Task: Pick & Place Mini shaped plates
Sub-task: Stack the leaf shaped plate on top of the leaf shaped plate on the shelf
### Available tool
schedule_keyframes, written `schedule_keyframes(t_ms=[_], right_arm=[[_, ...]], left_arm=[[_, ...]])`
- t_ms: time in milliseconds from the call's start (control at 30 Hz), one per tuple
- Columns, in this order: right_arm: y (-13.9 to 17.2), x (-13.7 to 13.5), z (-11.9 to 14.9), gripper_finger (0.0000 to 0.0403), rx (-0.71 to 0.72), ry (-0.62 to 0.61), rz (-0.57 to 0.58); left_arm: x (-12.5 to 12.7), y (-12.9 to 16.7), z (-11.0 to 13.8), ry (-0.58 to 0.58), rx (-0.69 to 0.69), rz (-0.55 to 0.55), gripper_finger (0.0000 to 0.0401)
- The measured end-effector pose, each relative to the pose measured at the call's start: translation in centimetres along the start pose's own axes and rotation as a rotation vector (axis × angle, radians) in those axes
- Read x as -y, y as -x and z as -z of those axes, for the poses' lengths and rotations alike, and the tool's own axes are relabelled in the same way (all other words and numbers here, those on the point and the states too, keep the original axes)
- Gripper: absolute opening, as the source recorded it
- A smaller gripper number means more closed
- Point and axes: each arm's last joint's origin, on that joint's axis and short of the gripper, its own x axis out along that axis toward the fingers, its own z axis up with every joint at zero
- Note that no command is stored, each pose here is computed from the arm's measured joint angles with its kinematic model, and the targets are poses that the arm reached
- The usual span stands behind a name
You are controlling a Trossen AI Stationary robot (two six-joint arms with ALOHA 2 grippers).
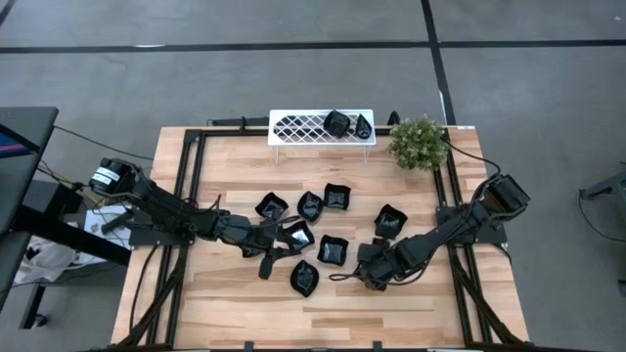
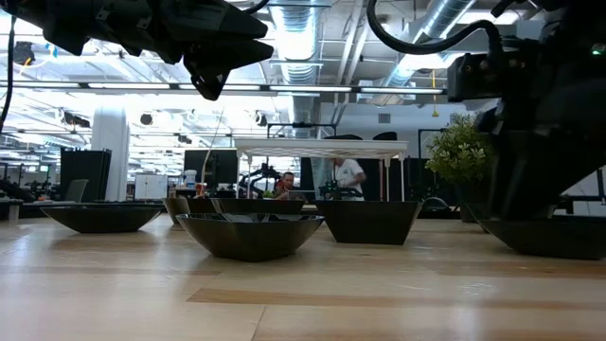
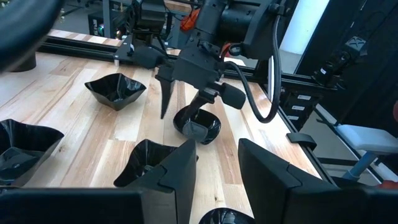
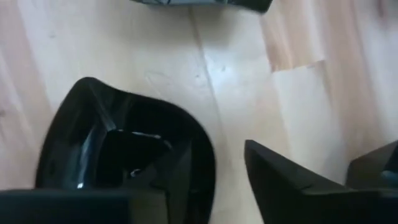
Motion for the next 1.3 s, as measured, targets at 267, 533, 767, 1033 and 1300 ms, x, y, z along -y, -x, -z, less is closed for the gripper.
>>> schedule_keyframes(t_ms=[267, 533, 767, 1033, 1300], right_arm=[[-0.1, -0.1, -0.5, 0.0197, 0.044, 0.167, -0.011], [-0.1, -0.7, -1.2, 0.0188, 0.075, 0.309, -0.146], [-0.4, -0.1, -1.7, 0.0171, 0.067, 0.325, -0.152], [-0.7, 0.5, -2.2, 0.0161, 0.046, 0.351, -0.203], [-1.0, 1.1, -2.7, 0.0161, 0.017, 0.369, -0.276]], left_arm=[[0.0, 0.0, 0.0, 0.000, 0.000, 0.000, 0.0122], [0.0, 0.0, 0.0, 0.000, 0.000, 0.000, 0.0122], [0.0, 0.0, 0.0, 0.000, 0.000, 0.000, 0.0122], [0.0, 0.0, 0.0, -0.001, 0.000, 0.001, 0.0122], [0.1, 0.0, 0.0, -0.001, 0.000, 0.001, 0.0122]])
